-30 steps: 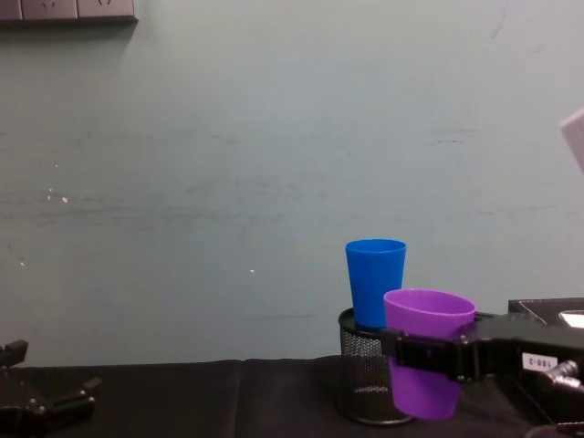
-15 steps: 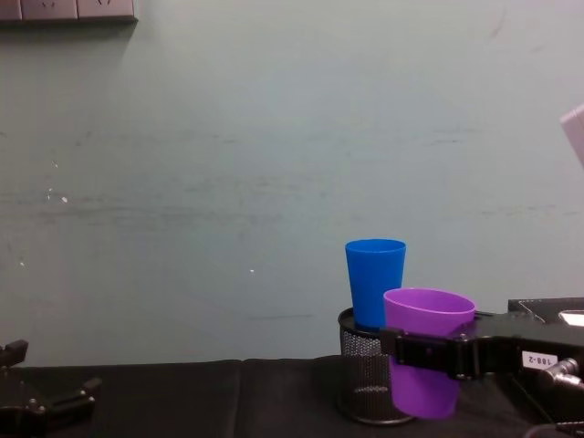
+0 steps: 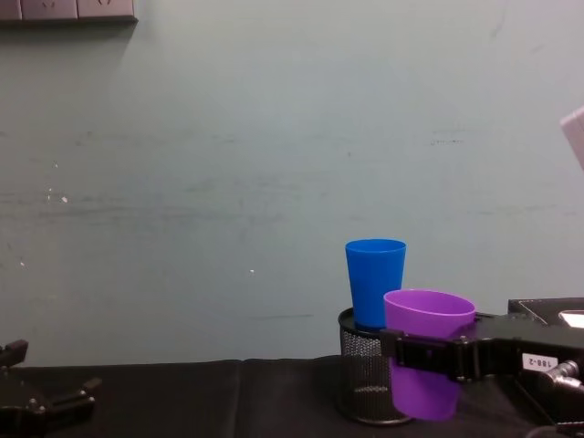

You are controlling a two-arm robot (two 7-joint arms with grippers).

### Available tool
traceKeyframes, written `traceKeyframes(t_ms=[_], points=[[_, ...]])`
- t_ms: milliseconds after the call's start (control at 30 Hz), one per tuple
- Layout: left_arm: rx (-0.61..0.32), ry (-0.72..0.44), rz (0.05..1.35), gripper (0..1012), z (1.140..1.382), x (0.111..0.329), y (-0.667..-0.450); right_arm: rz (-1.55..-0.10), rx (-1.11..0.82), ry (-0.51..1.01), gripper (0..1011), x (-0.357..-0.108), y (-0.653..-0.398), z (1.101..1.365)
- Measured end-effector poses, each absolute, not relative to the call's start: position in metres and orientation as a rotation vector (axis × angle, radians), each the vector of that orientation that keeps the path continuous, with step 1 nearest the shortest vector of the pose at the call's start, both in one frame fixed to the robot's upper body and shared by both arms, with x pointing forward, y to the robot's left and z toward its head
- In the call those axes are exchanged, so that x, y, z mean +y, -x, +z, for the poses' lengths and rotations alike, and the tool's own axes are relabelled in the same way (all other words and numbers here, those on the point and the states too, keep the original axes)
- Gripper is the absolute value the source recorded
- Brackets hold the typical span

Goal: Pick up one cup with a gripper and tap it against the other cup.

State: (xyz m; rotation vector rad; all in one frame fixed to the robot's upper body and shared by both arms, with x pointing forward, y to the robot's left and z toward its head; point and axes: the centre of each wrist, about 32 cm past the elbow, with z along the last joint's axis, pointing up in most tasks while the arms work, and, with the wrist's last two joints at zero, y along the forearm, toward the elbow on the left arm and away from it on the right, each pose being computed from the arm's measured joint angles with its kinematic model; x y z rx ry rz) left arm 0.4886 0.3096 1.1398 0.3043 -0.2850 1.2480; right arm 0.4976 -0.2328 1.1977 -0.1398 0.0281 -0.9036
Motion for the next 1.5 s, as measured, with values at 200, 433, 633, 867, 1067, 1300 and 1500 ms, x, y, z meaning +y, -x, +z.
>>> traceKeyframes(t_ms=[200,433,633,867,1067,1300,1500], points=[[-0.285,-0.304,1.248,1000,1.1398,0.3097,-0.4886,-0.903,0.028,0.140,720,-0.2327,-0.4976,1.1974],[-0.285,-0.304,1.248,1000,1.1398,0.3097,-0.4886,-0.903,0.027,0.140,719,-0.2327,-0.4976,1.1973],[-0.285,-0.304,1.248,1000,1.1398,0.3097,-0.4886,-0.903,0.027,0.140,719,-0.2327,-0.4976,1.1973],[-0.285,-0.304,1.248,1000,1.1398,0.3097,-0.4886,-0.903,0.026,0.140,719,-0.2327,-0.4976,1.1974],[-0.285,-0.304,1.248,1000,1.1398,0.3097,-0.4886,-0.903,0.027,0.140,720,-0.2327,-0.4976,1.1973],[-0.285,-0.304,1.248,1000,1.1398,0.3097,-0.4886,-0.903,0.027,0.140,720,-0.2327,-0.4976,1.1973],[-0.285,-0.304,1.248,1000,1.1398,0.3097,-0.4886,-0.903,0.027,0.140,720,-0.2327,-0.4976,1.1973]])
